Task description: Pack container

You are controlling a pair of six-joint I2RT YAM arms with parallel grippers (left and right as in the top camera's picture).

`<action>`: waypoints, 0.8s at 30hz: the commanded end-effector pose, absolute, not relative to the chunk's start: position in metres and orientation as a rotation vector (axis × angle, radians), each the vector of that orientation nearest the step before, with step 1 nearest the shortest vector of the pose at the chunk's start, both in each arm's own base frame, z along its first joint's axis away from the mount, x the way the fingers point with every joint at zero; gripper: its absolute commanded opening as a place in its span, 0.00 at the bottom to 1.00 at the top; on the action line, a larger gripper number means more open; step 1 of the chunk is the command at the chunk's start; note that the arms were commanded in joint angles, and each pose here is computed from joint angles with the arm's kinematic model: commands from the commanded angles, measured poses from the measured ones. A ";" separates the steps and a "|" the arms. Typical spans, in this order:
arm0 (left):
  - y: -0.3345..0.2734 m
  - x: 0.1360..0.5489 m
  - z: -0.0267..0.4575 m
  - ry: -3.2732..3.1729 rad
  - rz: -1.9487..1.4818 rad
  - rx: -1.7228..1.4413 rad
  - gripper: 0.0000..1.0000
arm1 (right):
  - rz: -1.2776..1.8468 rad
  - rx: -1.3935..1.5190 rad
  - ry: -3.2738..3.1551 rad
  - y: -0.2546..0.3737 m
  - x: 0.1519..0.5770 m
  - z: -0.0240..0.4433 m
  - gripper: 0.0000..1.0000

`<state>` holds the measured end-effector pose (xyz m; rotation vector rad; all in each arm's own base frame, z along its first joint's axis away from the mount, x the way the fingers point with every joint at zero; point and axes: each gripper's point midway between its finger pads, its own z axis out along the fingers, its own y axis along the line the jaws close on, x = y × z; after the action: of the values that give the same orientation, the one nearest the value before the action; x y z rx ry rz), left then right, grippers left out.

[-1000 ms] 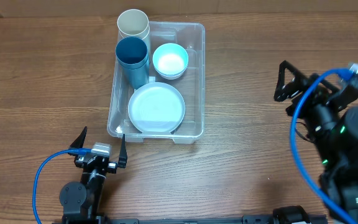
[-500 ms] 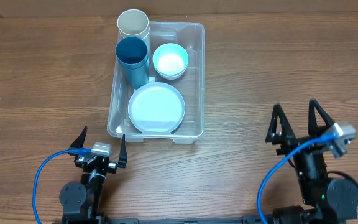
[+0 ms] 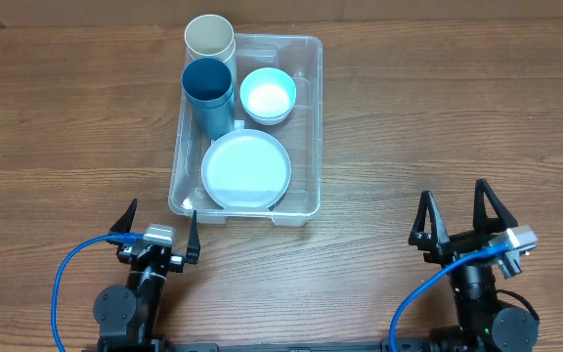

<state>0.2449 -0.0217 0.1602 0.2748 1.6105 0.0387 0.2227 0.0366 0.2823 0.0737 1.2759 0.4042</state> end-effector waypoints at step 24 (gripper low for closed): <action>-0.022 0.245 0.160 1.606 0.039 0.275 1.00 | 0.265 0.001 1.601 0.038 0.243 0.170 1.00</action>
<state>0.2449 -0.0216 0.1602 0.2745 1.6106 0.0390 0.2410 0.0500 0.1727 -0.0476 1.6017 0.3262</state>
